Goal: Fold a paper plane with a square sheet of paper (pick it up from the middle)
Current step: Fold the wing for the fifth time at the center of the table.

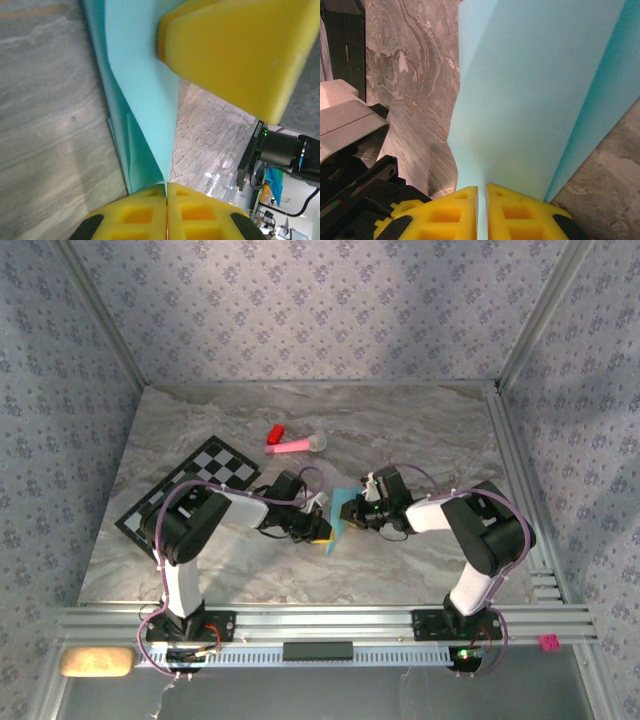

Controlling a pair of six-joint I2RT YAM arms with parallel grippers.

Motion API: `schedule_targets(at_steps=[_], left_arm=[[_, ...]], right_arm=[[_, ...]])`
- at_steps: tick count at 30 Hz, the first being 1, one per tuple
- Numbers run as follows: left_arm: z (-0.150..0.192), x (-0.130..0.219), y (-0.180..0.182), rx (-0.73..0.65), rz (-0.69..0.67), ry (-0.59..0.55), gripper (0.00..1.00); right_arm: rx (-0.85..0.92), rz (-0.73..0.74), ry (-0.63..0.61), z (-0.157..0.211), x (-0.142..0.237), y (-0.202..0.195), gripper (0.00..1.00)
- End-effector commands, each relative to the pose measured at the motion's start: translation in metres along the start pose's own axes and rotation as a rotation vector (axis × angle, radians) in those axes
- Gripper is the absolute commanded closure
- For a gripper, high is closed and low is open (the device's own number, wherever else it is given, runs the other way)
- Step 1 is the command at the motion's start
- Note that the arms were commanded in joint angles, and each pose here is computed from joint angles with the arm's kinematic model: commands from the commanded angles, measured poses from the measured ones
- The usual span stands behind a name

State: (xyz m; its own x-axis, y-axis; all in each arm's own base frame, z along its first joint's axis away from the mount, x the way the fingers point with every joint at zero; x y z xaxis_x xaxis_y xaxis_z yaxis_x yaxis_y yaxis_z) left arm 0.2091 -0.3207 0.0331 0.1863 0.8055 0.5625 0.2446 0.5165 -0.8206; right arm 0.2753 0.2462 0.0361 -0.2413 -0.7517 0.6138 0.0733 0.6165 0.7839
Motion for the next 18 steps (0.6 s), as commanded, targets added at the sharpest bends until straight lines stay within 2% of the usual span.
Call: schedule_targets(at_steps=[1, 3, 8, 10, 13, 18], left_arm=[[0.025, -0.001, 0.005, 0.028, -0.029, 0.088, 0.96], [0.027, -0.001, 0.004, 0.023, -0.025, 0.097, 1.0], [0.032, -0.002, 0.008, 0.03, -0.033, 0.119, 1.0], [0.033, -0.001, 0.009, 0.029, -0.045, 0.12, 0.92], [0.034, 0.002, 0.008, 0.019, -0.058, 0.119, 0.88], [0.036, 0.005, 0.01, 0.01, -0.083, 0.122, 0.86]], right_arm=[[-0.053, 0.149, -0.002, 0.005, -0.007, -0.036, 0.86], [-0.055, 0.156, 0.001, 0.006, -0.007, -0.037, 0.87], [-0.068, 0.186, 0.001, 0.007, -0.007, -0.043, 0.87], [-0.068, 0.188, 0.001, 0.007, -0.007, -0.044, 0.87], [-0.07, 0.193, 0.003, 0.008, -0.007, -0.044, 0.87], [-0.071, 0.195, 0.004, 0.008, -0.007, -0.045, 0.87]])
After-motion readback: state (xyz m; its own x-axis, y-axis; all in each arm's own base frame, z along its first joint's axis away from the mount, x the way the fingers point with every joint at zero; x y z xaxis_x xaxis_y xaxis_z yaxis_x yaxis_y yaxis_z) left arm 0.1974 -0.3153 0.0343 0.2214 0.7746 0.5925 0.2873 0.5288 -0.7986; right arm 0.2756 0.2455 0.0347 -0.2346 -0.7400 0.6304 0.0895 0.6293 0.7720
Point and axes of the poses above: each hand's point on the last joint's axis, 136 mm out from that joint toward the fingers, its own x axis back along the fingers, its own y axis along the line the jaws close on, z = x × y, the point moved 2 cm from there along x, back along the fingers, and after that the axes turned 5 degrees about -x, right-handed, at the moved point
